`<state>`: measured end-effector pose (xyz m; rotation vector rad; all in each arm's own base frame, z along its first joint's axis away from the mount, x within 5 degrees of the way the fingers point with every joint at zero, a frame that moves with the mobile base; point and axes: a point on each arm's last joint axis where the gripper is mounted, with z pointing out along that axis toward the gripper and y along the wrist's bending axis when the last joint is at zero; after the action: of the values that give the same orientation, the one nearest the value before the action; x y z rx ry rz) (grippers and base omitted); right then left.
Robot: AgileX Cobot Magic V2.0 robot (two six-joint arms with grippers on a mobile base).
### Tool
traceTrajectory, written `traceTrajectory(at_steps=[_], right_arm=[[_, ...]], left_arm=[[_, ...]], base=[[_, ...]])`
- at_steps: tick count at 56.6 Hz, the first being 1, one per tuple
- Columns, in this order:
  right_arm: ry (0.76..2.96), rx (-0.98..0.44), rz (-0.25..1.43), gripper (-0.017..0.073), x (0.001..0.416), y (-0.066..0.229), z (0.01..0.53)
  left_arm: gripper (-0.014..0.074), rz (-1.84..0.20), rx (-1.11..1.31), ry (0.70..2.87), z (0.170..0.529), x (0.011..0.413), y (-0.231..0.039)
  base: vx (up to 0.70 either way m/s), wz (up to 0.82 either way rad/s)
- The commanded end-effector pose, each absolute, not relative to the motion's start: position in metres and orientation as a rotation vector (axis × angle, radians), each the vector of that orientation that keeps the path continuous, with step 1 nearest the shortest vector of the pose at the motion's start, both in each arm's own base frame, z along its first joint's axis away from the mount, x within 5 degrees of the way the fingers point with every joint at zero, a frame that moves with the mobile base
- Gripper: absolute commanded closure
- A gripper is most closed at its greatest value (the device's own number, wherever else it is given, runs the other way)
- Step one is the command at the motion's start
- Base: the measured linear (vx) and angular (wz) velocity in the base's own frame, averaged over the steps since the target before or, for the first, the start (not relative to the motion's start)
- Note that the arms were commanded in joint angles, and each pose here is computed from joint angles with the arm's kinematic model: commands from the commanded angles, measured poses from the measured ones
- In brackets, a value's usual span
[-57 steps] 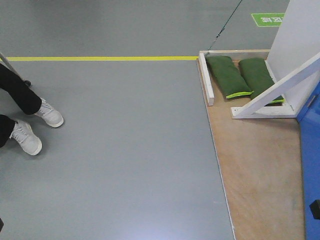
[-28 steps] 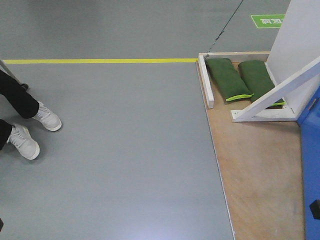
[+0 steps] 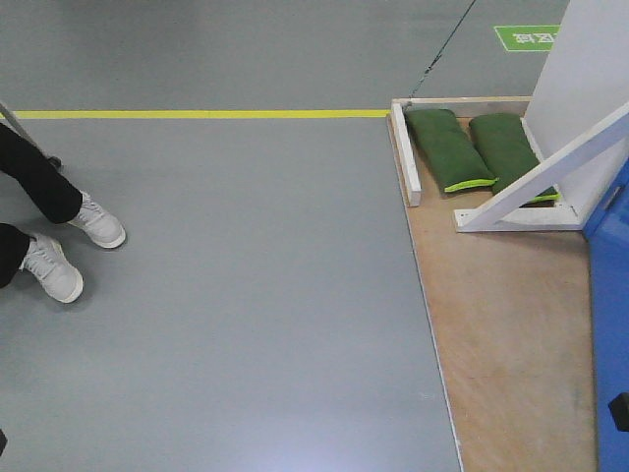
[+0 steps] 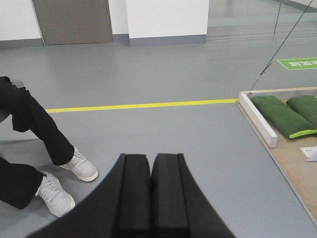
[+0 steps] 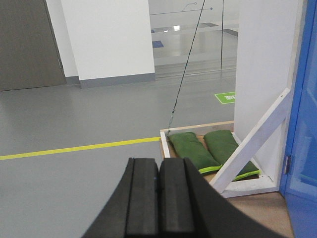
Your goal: Move to blue door and open it
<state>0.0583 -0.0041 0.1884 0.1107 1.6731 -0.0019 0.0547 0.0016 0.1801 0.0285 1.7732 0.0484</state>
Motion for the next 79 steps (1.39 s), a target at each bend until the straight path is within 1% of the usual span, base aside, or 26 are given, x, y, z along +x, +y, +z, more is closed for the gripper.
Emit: traceTrajectory(at_steps=[1,29,35,46,55,59,67,74,79], right_arm=[[1.603,0.094,-0.017,0.0547,0.060,-0.004,0.195],[1.607,0.094,-0.017,0.0547,0.060,-0.004,0.195],[1.626,0.098,-0.019,0.0547,0.058,-0.004,0.210],[1.590,0.109,-0.020,0.0547,0.035,-0.004,0.295],[1.427,0.111,0.018,0.0547,0.013,-0.001,0.380],[1.350,0.115,0.061,0.0547,0.006,0.001,0.418],[1.244,0.118,0.139,0.0547,-0.001,0.005,0.477],[1.172,0.118,0.238,0.0547,-0.004,0.008,0.514],[1.141,0.119,0.296,0.0547,-0.007,0.010,0.525]], left_arm=[[0.0521,0.033,0.028,1.651,0.197,0.054,0.001],[0.0521,0.033,0.028,1.651,0.197,0.054,0.001],[0.0521,0.033,0.028,1.651,0.197,0.054,0.001],[0.0521,0.033,0.028,1.651,0.197,0.054,0.001],[0.0521,0.033,0.028,1.651,0.197,0.054,0.001],[0.0521,0.033,0.028,1.651,0.197,0.054,0.001],[0.0521,0.033,0.028,1.651,0.197,0.054,0.001],[0.0521,0.033,0.028,1.651,0.197,0.054,0.001],[0.0521,0.033,0.028,1.651,0.197,0.054,0.001]], base=[[-0.03,-0.01],[0.00,0.00],[0.00,0.00],[0.00,0.00],[0.00,0.00],[0.00,0.00],[0.00,0.00],[0.00,0.00],[0.00,0.00]])
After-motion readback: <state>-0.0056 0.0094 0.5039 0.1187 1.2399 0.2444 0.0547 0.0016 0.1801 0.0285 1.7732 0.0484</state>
